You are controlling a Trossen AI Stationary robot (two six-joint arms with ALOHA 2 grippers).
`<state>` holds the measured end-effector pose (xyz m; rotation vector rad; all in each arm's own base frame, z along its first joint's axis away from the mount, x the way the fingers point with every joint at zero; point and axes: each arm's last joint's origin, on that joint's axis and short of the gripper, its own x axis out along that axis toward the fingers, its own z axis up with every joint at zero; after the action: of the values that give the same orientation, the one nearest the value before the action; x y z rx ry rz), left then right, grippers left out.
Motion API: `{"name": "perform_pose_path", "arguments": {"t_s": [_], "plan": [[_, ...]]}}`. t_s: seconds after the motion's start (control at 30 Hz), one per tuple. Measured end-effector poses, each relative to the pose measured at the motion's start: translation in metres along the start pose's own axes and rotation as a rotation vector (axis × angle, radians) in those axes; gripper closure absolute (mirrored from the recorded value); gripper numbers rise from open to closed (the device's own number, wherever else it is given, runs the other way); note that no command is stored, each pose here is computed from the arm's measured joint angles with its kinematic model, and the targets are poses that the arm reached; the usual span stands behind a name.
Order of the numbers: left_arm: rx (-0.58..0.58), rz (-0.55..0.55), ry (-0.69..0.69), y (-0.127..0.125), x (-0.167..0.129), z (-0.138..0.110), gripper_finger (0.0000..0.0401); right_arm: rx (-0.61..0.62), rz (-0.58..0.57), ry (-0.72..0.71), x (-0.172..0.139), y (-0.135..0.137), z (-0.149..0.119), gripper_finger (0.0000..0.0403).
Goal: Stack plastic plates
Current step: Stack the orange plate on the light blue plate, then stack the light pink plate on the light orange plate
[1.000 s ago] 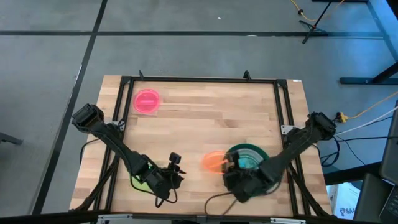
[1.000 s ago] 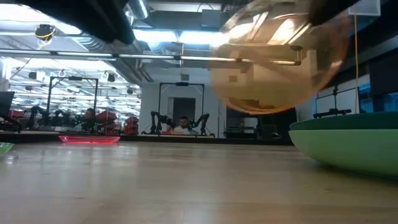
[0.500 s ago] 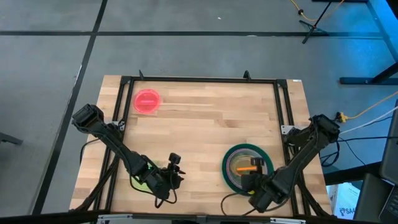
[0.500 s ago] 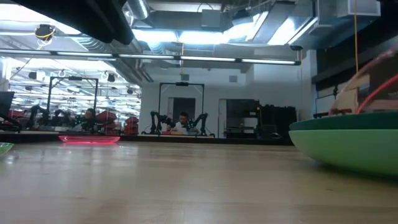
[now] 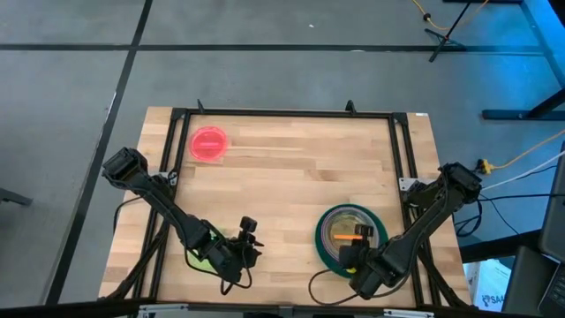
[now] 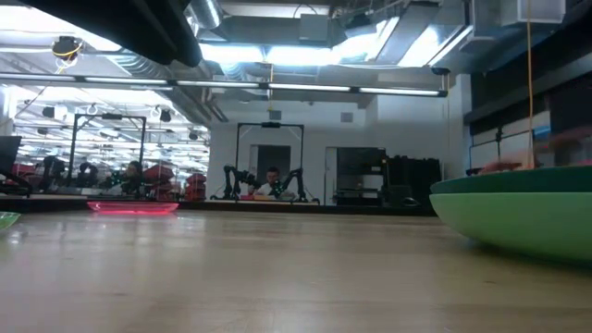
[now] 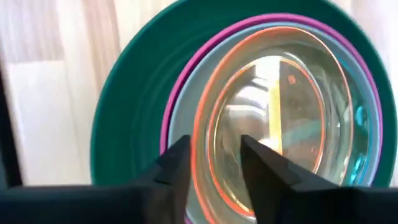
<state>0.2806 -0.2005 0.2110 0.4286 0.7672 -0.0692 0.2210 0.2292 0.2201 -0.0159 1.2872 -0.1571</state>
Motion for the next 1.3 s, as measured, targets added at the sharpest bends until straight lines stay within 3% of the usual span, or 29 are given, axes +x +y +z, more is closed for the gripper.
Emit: {"name": "perform_pose_path", "arguments": {"t_s": [0.17, 0.3, 0.57, 0.77, 1.0, 1.17, 1.3], "plan": [[-0.006, 0.072, 0.005, 0.008, 0.002, 0.0, 0.0296, -0.071, 0.014, -0.036, -0.012, 0.002, 0.01, 0.021], [-0.027, 0.108, 0.07, 0.03, -0.005, -0.004, 0.0296, -0.167, -0.055, -0.167, -0.023, 0.001, 0.017, 0.0189], [-0.215, 0.205, 0.219, 0.106, -0.031, -0.019, 0.0296, -0.235, -0.19, -0.332, -0.03, -0.019, 0.023, 0.0187], [-0.362, 0.382, 0.381, 0.163, -0.03, -0.045, 0.0296, -0.21, -0.165, -0.383, -0.02, -0.023, 0.016, 0.0187], [-0.53, 0.467, 0.627, 0.209, -0.009, -0.11, 0.0296, -0.198, -0.151, -0.393, -0.004, -0.023, 0.009, 0.0187], [-0.768, 0.485, 0.756, 0.235, 0.0, -0.169, 0.0296, -0.195, -0.149, -0.401, -0.002, -0.023, 0.009, 0.0187], [-0.875, 0.431, 0.827, 0.244, 0.006, -0.2, 0.0296, -0.184, -0.152, -0.399, -0.001, -0.025, 0.012, 0.0187]]}}
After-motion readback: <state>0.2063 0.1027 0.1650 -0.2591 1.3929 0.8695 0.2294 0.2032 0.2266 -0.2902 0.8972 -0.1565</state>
